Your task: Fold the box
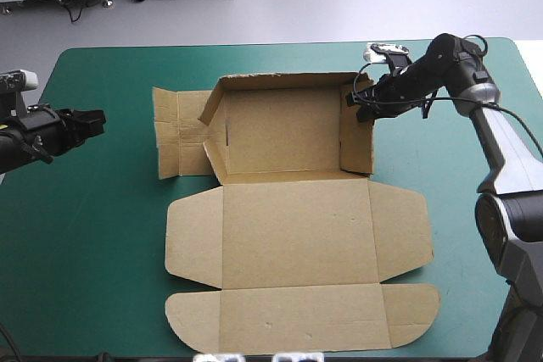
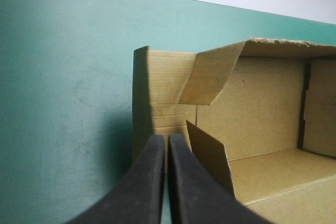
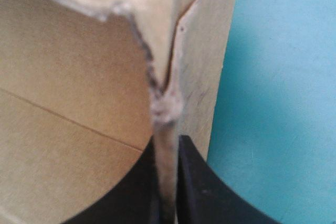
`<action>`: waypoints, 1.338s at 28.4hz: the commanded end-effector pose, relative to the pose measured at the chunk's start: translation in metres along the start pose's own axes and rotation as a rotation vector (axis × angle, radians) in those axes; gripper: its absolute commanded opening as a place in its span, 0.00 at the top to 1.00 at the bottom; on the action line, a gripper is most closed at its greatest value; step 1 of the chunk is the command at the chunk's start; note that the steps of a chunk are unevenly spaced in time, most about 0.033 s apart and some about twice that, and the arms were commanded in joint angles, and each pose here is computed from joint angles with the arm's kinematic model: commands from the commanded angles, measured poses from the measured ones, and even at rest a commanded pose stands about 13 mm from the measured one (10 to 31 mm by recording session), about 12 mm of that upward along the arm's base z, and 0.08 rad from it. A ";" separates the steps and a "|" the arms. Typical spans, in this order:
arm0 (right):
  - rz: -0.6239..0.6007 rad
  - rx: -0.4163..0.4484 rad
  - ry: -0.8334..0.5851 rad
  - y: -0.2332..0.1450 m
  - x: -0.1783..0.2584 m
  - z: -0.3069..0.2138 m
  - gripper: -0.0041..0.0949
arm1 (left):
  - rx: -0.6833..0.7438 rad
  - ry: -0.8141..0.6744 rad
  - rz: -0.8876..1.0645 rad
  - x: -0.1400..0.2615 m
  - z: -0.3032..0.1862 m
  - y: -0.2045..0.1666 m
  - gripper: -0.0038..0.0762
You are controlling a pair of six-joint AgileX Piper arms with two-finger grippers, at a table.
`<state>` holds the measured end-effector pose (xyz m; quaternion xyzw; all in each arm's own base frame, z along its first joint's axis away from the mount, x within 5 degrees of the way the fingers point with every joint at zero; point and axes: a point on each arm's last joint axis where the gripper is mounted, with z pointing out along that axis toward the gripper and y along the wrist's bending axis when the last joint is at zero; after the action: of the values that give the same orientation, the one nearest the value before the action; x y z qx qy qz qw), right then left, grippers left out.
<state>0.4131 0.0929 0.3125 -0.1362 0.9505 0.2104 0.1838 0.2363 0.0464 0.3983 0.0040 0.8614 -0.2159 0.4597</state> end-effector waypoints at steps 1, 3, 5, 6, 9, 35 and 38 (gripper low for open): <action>-0.113 0.070 -0.013 0.018 -0.003 -0.004 0.95 | 0.041 -0.082 0.000 -0.010 -0.010 -0.011 0.94; -0.147 0.137 -0.046 0.020 -0.007 0.000 0.92 | 0.045 -0.078 0.006 -0.010 -0.010 -0.011 0.94; -0.179 0.180 -0.093 0.021 -0.012 0.001 0.86 | 0.044 -0.078 0.020 -0.010 -0.010 -0.011 0.94; -0.185 0.188 -0.121 0.022 -0.014 0.001 0.81 | 0.044 -0.079 0.027 -0.010 -0.010 -0.011 0.94; -0.197 0.199 -0.177 0.021 -0.019 0.000 0.63 | 0.044 -0.075 0.026 -0.010 -0.009 -0.011 0.94; -0.238 0.214 -0.257 0.067 -0.008 -0.119 0.52 | 0.063 -0.056 0.047 -0.008 -0.009 -0.013 0.94; -0.206 0.194 -0.169 0.057 -0.006 -0.089 0.52 | 0.072 -0.049 0.046 -0.007 -0.009 -0.014 0.94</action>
<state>0.3809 0.1058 0.4035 -0.1990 0.9292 0.1019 0.2942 0.2343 0.0429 0.3959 0.0362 0.8641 -0.2226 0.4500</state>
